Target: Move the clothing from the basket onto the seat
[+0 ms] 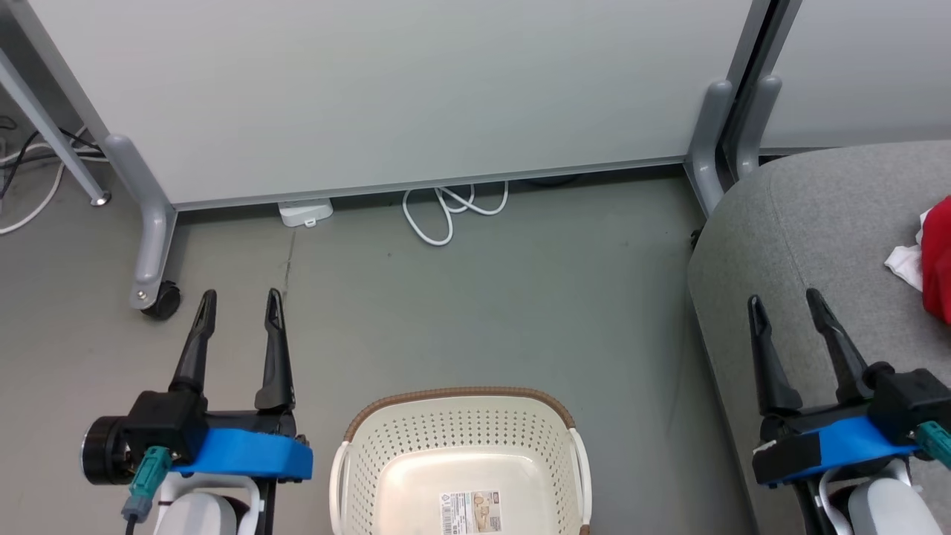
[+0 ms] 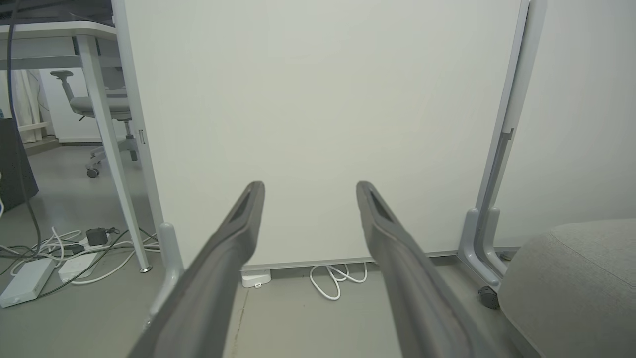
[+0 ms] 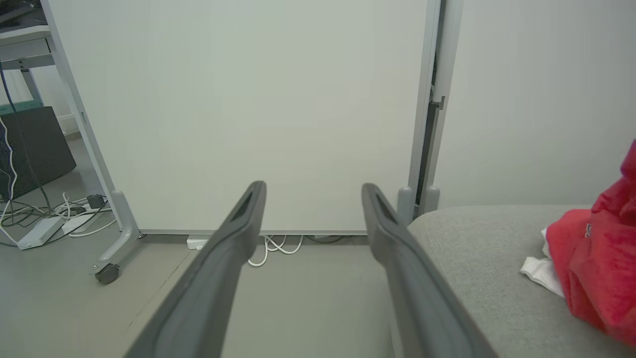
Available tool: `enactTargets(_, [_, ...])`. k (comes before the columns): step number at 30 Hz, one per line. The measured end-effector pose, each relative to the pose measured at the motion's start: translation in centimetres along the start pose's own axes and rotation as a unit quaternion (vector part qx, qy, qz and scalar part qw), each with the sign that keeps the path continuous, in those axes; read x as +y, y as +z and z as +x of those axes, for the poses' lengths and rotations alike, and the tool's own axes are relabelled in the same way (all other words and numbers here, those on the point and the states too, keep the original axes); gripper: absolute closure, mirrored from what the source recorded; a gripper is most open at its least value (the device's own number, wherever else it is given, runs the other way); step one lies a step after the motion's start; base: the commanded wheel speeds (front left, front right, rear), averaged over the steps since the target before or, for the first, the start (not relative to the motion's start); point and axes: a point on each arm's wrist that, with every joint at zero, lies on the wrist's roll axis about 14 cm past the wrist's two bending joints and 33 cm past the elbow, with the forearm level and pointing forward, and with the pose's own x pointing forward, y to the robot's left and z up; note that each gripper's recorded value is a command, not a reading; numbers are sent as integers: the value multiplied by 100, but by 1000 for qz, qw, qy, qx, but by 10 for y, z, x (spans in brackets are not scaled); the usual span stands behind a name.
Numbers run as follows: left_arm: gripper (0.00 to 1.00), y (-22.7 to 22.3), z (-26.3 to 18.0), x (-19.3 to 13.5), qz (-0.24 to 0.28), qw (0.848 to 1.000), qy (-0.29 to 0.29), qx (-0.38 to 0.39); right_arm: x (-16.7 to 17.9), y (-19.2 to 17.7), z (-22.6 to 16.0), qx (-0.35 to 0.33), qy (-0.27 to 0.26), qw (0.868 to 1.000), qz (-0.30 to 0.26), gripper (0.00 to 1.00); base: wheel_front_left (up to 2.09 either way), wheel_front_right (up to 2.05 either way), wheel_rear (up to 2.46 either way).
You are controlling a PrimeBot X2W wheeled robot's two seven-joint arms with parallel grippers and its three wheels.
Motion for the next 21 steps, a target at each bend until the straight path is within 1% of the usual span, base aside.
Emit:
enactTargets(11, [0, -4, -22, -6, -2, 1000, -7, 10, 10, -12, -29, 21, -6, 999, 25, 0, 0, 0, 0])
enactTargets(21, [0, -8, -29, -5, -3, 1000, -4, 17, 7, -17, -39, 28, -23, 999, 36, 0, 0, 0, 0])
